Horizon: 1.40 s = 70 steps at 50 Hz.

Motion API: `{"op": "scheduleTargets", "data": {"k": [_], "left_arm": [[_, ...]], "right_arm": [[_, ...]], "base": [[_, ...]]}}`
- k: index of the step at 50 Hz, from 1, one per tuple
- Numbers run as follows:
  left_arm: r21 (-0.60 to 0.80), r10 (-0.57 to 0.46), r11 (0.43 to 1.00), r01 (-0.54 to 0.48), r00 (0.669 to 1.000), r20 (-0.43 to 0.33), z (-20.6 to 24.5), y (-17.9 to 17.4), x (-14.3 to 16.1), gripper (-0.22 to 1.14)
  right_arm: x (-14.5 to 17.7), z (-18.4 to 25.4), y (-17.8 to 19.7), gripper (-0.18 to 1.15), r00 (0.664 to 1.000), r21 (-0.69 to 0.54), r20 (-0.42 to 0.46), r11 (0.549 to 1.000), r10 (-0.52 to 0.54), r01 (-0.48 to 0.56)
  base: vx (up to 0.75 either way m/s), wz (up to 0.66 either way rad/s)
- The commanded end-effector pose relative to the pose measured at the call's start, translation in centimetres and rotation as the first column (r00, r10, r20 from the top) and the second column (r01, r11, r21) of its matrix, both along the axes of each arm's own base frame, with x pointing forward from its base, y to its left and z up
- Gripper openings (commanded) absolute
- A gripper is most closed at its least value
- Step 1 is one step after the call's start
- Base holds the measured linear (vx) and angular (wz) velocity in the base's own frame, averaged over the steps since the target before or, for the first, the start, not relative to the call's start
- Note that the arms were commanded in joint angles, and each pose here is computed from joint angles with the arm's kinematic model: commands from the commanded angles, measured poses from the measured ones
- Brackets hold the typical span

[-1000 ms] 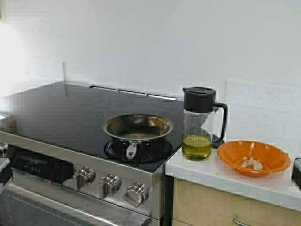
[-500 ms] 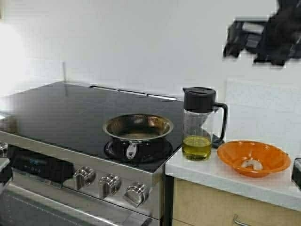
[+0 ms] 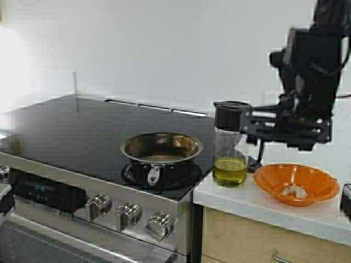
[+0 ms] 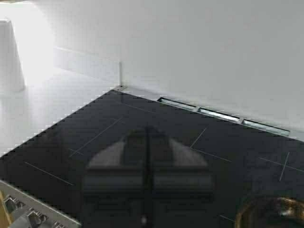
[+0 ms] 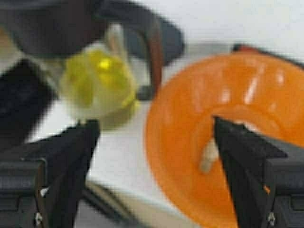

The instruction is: Add oil to the pan and cook the shrimp and serve it

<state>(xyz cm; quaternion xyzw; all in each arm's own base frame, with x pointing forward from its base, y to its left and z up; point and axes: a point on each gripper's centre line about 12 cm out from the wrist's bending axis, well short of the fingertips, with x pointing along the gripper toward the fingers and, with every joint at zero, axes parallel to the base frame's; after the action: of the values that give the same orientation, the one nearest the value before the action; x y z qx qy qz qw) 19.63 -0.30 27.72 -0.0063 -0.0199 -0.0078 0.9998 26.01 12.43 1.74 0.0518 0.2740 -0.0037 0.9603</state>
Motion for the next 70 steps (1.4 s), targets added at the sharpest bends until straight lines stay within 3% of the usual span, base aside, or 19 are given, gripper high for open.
{"op": "scheduleTargets", "data": {"k": [1, 19, 34, 70], "left_arm": [[0.001, 0.002, 1.0, -0.002, 1.0, 0.009, 0.4, 0.0, 0.1, 0.03], [0.0, 0.002, 1.0, -0.002, 1.0, 0.005, 0.2, 0.0, 0.1, 0.03], [0.0, 0.002, 1.0, -0.002, 1.0, 0.003, 0.2, 0.0, 0.1, 0.03], [0.0, 0.002, 1.0, -0.002, 1.0, -0.002, 0.0, 0.0, 0.2, 0.03]], "right_arm": [[0.9, -0.4, 0.6, 1.0, 1.0, -0.002, 0.026, 1.0, -0.004, 0.004], [3.3, -2.3, 1.4, 1.0, 0.999, -0.057, 0.04, 0.998, -0.024, 0.027], [5.1, -2.9, -0.3, 1.0, 0.995, -0.06, 0.024, 0.994, -0.095, 0.096], [9.0, -3.6, -1.0, 1.0, 0.994, -0.035, 0.038, 0.994, -0.102, 0.104]], "base": [[0.0, 0.0], [0.0, 0.0], [0.0, 0.0], [0.0, 0.0]]}}
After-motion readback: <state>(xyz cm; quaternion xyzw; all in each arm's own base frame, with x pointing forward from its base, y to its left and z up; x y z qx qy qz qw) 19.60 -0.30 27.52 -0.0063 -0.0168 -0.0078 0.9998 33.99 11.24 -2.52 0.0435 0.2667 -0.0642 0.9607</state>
